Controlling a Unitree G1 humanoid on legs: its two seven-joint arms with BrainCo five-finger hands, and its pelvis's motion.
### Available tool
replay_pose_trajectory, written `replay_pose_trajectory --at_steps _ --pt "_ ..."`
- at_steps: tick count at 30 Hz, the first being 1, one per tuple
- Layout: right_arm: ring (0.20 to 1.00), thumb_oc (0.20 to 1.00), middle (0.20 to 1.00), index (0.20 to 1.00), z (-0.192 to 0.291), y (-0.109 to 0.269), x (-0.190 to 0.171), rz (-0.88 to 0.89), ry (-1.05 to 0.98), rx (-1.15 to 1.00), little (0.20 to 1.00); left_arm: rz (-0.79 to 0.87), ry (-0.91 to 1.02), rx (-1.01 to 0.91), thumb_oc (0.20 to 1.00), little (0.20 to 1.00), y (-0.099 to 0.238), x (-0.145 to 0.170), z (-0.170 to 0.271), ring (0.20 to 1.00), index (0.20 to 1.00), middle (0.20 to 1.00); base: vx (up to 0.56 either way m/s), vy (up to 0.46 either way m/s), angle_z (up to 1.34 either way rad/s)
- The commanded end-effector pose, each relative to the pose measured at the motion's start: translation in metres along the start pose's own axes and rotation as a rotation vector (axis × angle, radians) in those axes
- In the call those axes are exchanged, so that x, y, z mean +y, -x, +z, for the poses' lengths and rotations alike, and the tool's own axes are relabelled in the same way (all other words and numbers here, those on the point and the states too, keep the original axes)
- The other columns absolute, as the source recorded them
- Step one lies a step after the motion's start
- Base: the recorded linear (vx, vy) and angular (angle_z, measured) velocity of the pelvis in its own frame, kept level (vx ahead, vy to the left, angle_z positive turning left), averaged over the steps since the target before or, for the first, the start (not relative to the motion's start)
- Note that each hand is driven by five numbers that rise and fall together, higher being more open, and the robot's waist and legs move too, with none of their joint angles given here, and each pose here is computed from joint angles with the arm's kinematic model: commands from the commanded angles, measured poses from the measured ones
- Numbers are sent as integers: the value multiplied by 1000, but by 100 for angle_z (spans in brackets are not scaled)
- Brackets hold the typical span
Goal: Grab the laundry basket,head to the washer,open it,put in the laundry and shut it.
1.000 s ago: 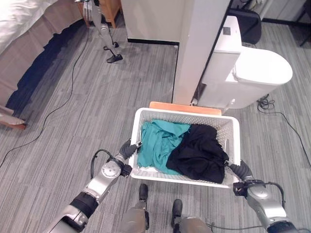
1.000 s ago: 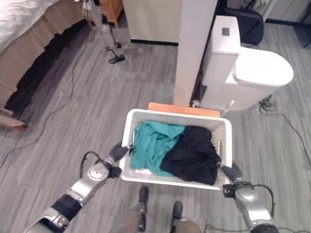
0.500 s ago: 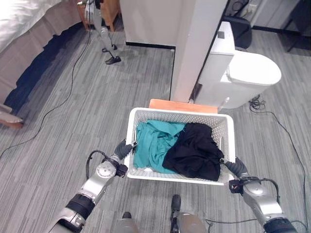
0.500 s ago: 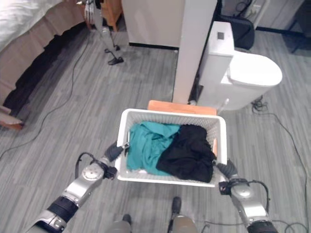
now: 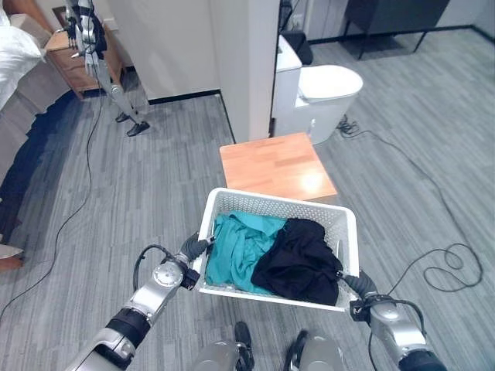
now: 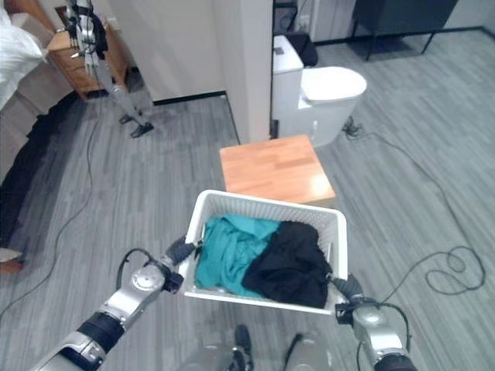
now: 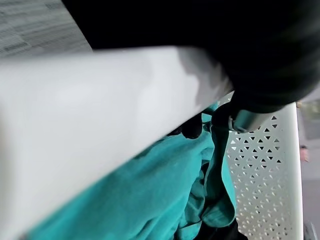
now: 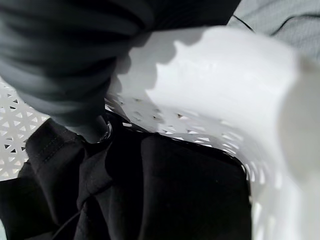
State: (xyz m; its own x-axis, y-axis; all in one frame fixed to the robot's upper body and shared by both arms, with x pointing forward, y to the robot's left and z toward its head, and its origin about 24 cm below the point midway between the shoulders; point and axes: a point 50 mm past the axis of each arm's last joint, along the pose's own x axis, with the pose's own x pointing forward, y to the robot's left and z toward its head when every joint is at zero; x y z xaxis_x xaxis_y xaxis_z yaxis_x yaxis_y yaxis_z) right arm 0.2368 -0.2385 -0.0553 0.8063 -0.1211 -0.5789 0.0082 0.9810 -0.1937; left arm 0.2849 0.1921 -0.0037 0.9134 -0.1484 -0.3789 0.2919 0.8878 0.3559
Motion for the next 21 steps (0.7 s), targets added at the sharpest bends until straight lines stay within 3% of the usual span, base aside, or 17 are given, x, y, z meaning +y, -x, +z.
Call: replay_pose_trajectory --at_steps 1,6,14,21 --pt "200 200 200 200 42 7 -33 -9 -129 -214 200 228 70 -157 200 200 3 69 37 200 200 200 -326 -308 -187" --pt "200 200 200 200 51 6 -26 20 -95 -233 200 242 114 -146 200 200 3 67 31 200 200 200 -338 -456 -138" --pt "200 200 200 200 73 12 -36 16 -55 -325 200 216 104 -185 200 200 -12 55 50 200 200 200 -211 -240 -23" --pt "200 200 200 200 72 20 -40 11 -102 -350 200 166 56 -210 200 200 -22 42 66 200 200 200 -5 -79 13"
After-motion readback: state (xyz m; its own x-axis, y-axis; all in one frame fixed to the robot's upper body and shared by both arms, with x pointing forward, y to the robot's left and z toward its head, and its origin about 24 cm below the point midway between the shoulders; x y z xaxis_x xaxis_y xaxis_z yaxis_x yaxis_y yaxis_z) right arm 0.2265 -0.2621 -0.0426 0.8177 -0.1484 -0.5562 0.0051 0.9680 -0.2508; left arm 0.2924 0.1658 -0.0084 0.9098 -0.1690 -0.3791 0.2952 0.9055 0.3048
